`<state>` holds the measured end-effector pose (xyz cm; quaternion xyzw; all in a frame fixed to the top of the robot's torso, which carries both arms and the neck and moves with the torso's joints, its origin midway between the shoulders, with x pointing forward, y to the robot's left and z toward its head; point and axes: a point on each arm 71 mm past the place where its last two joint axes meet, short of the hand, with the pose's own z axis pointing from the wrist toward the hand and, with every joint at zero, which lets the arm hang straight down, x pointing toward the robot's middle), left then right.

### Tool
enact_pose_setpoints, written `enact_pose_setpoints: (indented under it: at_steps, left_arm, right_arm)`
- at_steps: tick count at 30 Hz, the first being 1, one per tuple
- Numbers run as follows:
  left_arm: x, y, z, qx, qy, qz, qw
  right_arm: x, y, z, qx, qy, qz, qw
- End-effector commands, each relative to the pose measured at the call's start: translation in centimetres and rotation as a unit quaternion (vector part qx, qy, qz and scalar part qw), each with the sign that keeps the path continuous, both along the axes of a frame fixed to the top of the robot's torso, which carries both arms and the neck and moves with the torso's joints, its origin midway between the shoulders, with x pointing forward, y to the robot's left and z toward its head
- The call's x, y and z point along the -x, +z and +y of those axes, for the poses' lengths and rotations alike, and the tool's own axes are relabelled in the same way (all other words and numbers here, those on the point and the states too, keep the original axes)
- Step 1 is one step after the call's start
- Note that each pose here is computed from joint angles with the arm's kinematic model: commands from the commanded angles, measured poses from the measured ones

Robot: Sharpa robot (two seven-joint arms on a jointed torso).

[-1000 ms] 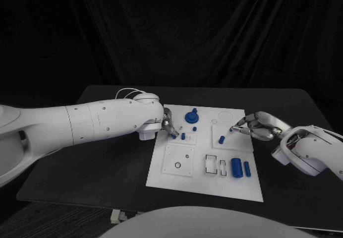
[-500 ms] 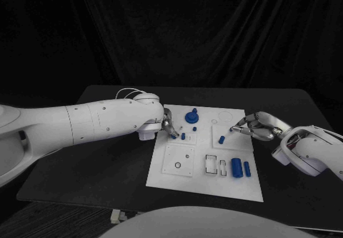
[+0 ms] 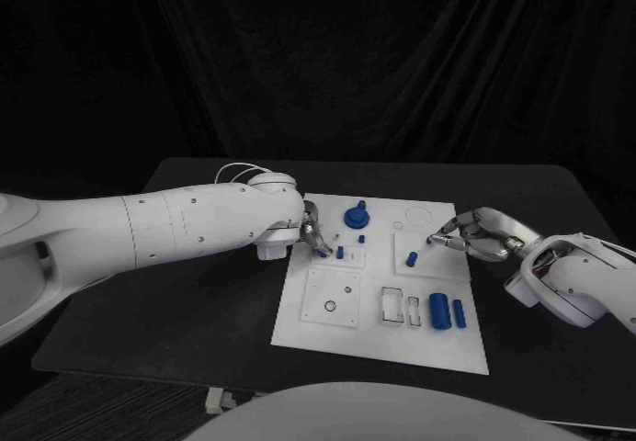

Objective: Assemble the parts on the task board

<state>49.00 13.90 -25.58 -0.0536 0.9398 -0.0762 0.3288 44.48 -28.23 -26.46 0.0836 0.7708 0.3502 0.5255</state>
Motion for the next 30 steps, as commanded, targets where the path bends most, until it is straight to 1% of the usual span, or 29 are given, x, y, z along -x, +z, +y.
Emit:
enact_pose_setpoints:
  at_steps: [1,10,30]
  left_arm:
    - [0.07,-0.06,-0.01,-0.011,-0.003,-0.002,1.0]
    - [0.06,-0.06,-0.1,-0.015,-0.005,-0.003,1.0]
    - [0.08,-0.17,-0.42,-0.032,-0.022,0.005,0.999]
  right_arm:
    - [0.07,-0.18,-0.03,0.002,-0.002,0.006,1.0]
    - [0.07,-0.25,-0.01,0.002,-0.001,0.007,1.0]
    - [0.24,-0.61,-0.06,0.003,0.0,0.011,1.0]
